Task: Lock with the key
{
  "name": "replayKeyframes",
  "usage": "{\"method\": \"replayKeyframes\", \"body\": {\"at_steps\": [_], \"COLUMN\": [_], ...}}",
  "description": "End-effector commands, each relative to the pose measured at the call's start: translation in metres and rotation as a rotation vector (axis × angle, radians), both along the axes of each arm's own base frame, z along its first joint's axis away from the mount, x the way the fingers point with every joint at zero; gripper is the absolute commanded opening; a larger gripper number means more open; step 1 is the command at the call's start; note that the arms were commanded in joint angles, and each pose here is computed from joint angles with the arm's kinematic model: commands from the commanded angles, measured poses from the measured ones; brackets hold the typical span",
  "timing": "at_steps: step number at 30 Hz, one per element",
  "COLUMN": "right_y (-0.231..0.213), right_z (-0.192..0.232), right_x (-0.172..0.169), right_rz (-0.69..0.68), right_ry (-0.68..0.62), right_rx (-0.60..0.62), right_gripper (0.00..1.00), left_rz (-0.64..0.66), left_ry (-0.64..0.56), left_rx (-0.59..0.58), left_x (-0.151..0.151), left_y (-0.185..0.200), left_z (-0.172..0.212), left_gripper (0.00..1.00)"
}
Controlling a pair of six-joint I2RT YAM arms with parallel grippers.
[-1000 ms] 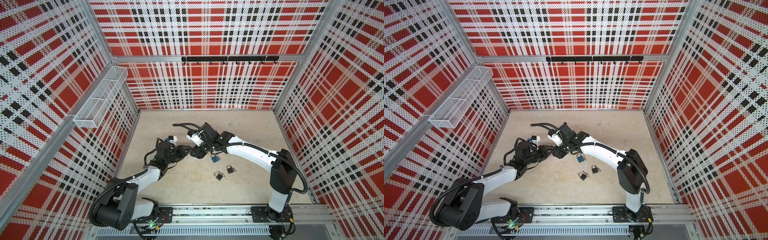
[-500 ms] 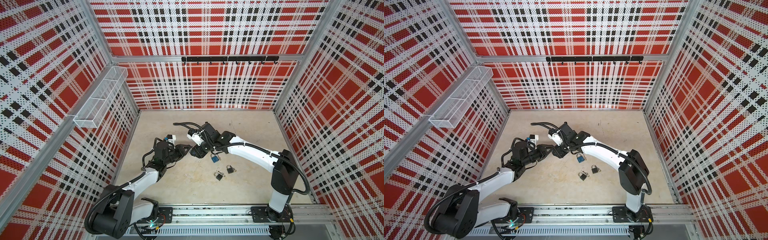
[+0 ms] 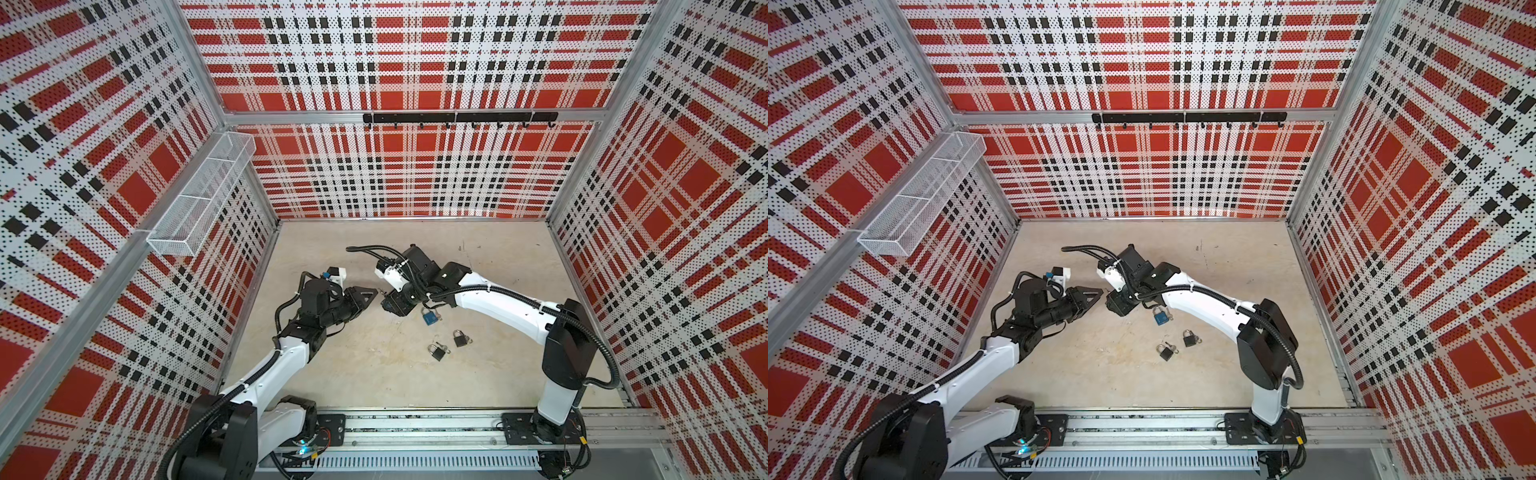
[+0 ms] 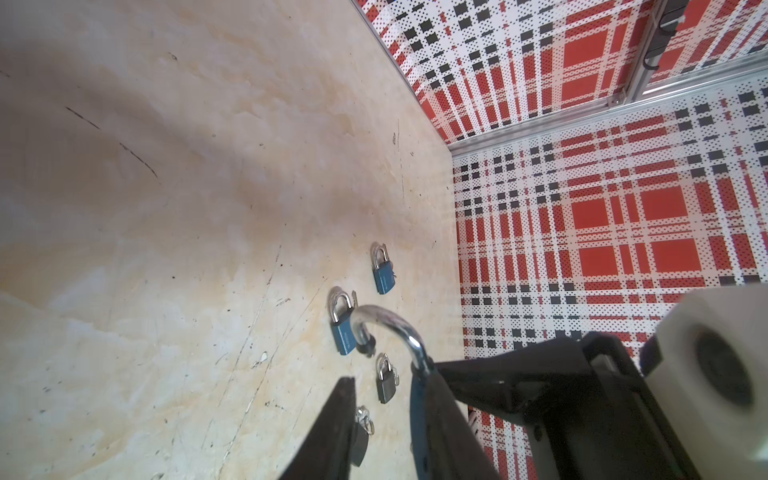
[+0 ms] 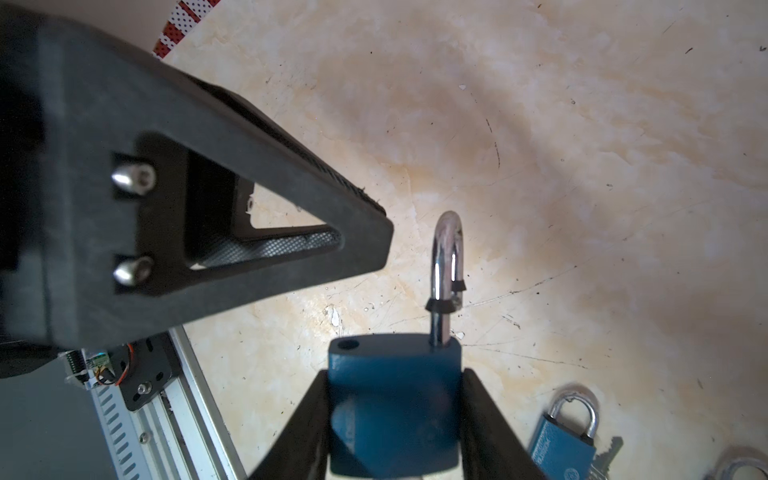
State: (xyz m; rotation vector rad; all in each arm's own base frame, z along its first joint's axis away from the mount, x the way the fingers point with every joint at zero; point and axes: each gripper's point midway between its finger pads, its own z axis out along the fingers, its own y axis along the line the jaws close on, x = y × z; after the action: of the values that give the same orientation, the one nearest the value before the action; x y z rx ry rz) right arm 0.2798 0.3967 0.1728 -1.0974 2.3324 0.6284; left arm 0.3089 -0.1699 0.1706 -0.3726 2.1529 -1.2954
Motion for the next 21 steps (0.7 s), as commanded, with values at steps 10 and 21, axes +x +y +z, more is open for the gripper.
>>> {"method": "replayKeyframes", "body": {"at_steps": [10, 21], "right_y": [0.012, 0.012], "right_z": [0.028, 0.025], "right_x": [0.002, 0.000], "right_rz": [0.029, 0.037], "right_ry": [-0.115, -0.183], "right_rx": [0.024, -0.041], "right_gripper": [0.26, 0.25], "left_rz": [-0.044, -0.051], "left_ry": [0.008, 0.049], "left_rx": [-0.009, -0.010], "left_x": [0.011, 0.014], "left_y": [-0.013, -0.018], "left_z": [0.012, 0.007], "left_gripper": [0.34, 0.34]}}
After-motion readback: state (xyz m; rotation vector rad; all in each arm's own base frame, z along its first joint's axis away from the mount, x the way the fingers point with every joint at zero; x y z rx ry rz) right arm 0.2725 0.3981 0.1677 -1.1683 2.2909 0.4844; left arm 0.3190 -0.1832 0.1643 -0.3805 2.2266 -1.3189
